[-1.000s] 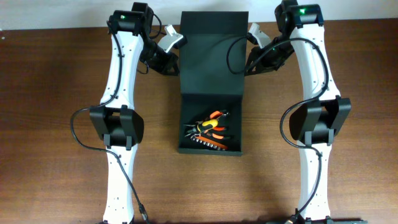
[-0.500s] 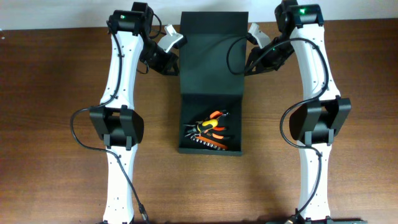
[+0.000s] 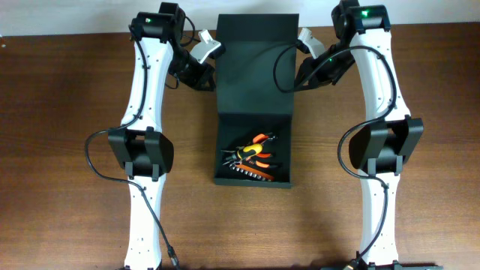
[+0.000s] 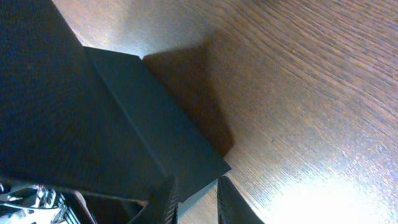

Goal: Pack container

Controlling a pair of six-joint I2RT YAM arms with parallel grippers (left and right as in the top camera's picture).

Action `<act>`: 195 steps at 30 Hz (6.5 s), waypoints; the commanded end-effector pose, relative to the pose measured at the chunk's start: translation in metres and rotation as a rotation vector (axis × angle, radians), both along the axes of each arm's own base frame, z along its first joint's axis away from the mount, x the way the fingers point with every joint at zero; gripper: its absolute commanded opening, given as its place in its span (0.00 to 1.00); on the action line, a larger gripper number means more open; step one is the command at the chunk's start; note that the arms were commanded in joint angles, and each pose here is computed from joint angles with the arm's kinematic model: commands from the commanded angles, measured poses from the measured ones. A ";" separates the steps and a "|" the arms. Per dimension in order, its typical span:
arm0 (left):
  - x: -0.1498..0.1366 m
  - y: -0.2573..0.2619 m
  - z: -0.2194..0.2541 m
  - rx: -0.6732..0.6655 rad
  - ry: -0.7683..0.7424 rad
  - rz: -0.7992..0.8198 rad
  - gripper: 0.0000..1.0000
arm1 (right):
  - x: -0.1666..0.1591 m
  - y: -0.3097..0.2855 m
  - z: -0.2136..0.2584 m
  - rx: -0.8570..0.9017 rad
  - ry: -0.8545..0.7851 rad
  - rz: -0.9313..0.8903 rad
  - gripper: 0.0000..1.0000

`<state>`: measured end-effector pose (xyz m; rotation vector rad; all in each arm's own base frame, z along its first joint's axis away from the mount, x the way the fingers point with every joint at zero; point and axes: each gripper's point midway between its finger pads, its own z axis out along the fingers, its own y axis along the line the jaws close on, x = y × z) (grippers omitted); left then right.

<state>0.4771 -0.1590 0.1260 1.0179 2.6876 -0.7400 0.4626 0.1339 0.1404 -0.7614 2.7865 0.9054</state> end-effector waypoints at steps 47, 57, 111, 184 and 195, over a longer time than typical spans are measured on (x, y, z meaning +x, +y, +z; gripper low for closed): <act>0.009 0.013 0.021 0.136 -0.125 -0.004 0.02 | -0.006 0.026 0.042 0.118 -0.094 0.065 0.20; -0.001 0.004 0.022 0.118 -0.087 -0.006 0.02 | -0.005 0.024 0.040 0.101 -0.096 0.064 0.20; 0.037 0.015 -0.089 -0.141 0.122 0.151 0.02 | 0.035 -0.045 -0.127 -0.063 0.310 -0.464 0.20; 0.013 -0.029 0.108 -0.365 -0.097 0.147 0.02 | 0.013 0.004 0.029 0.175 0.104 -0.214 0.24; -0.003 -0.049 0.134 -0.382 -0.086 0.157 0.02 | 0.006 0.006 0.070 0.183 0.017 -0.204 0.32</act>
